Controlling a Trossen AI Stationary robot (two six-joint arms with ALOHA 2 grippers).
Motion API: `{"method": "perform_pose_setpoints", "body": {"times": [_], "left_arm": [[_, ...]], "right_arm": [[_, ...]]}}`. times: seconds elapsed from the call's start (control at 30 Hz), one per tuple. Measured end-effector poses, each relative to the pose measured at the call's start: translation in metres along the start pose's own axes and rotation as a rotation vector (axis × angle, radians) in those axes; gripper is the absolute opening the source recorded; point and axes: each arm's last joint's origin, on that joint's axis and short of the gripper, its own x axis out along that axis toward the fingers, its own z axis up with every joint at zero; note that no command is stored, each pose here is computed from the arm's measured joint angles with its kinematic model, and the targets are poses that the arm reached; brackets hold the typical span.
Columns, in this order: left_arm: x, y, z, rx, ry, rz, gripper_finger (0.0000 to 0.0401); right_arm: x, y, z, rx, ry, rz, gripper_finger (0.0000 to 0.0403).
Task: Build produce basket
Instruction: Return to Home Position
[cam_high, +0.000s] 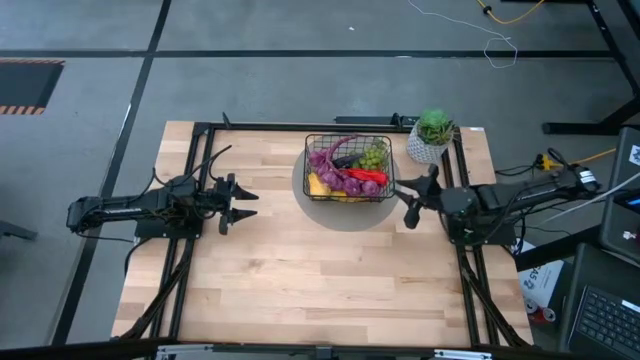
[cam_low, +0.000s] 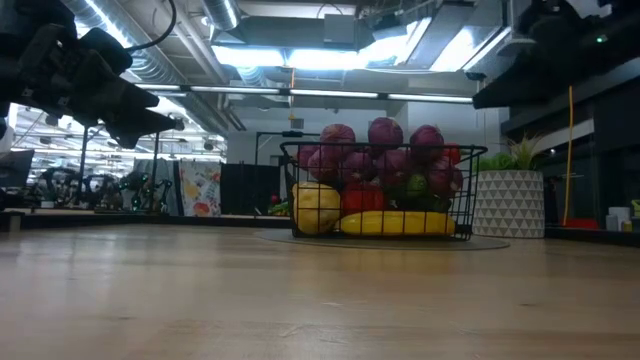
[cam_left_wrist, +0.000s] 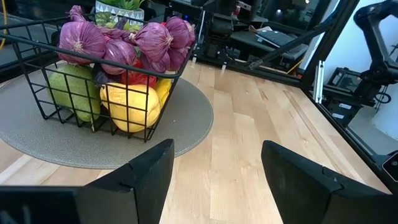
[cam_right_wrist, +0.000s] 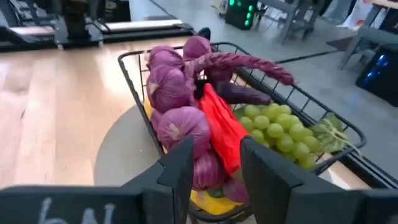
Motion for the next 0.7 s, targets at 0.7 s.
{"method": "perform_pose_setpoints", "body": {"times": [0.7], "left_arm": [[0.0,0.0,0.0,0.0,0.0,0.0,0.0238]], "right_arm": [[-0.029,-0.023,-0.045,0.132,-0.175,0.184,0.013]]}}
